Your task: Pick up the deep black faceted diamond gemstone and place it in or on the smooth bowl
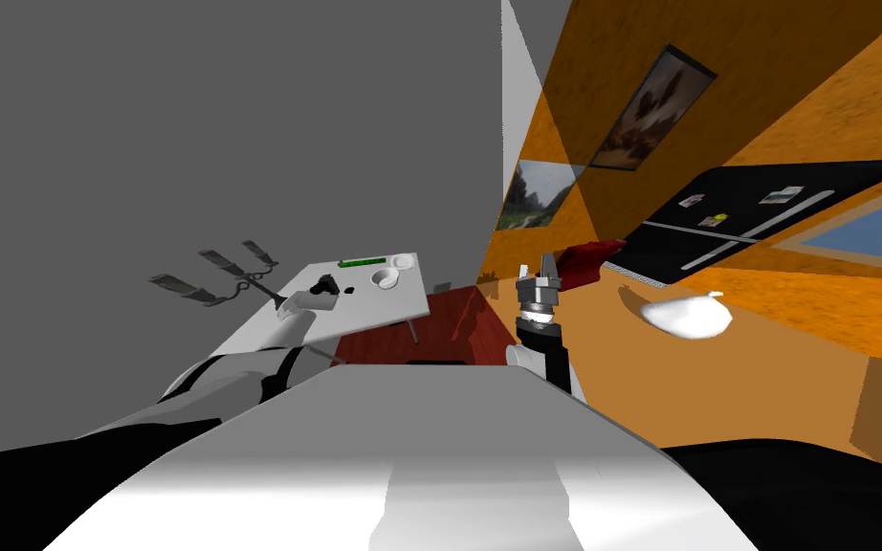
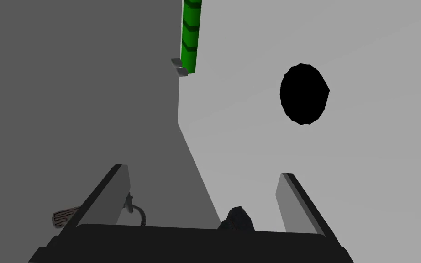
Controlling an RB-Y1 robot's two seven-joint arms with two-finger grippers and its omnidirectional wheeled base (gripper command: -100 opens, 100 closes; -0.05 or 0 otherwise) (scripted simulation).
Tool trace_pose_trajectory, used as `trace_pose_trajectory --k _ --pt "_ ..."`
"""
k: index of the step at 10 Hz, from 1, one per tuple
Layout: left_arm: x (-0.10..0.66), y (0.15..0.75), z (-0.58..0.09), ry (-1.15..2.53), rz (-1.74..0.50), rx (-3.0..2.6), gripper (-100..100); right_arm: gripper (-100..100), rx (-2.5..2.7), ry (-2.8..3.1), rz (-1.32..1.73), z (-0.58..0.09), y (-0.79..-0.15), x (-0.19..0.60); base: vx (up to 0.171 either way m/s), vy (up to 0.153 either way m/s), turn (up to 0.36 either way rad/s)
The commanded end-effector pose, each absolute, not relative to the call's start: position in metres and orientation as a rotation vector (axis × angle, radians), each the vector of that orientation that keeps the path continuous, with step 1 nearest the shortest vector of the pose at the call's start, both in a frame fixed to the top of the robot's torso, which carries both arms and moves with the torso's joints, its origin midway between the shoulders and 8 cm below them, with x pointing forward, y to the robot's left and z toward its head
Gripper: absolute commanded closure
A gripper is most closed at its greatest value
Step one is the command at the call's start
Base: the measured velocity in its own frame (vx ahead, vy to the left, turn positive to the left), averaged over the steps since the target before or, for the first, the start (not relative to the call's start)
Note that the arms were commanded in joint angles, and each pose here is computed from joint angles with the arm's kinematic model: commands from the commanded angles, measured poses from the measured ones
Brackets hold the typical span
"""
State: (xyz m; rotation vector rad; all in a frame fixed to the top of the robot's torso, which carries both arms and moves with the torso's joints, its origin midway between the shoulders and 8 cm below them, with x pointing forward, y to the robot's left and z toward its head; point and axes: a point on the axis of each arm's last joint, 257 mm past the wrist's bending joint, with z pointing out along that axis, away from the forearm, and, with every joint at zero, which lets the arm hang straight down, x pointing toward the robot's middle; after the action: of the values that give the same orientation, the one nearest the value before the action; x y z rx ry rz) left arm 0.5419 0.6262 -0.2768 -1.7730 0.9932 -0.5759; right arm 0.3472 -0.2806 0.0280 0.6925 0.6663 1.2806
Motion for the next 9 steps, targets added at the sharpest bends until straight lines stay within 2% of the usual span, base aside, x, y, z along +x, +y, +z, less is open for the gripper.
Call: trace_pose_trajectory --k 1,9 --pt "0.537 0.632 -0.285 0.985 -0.547 -1.806 -100 0 0.693 0.666 1.281 0.028 -0.281 0.347 -0.007 0.016 -0.094" --pt "0.499 0.661 -0.325 0.930 -0.373 -1.985 -100 0 0.693 0.666 1.280 0.028 -0.281 0.347 -0.005 0.021 -0.108"
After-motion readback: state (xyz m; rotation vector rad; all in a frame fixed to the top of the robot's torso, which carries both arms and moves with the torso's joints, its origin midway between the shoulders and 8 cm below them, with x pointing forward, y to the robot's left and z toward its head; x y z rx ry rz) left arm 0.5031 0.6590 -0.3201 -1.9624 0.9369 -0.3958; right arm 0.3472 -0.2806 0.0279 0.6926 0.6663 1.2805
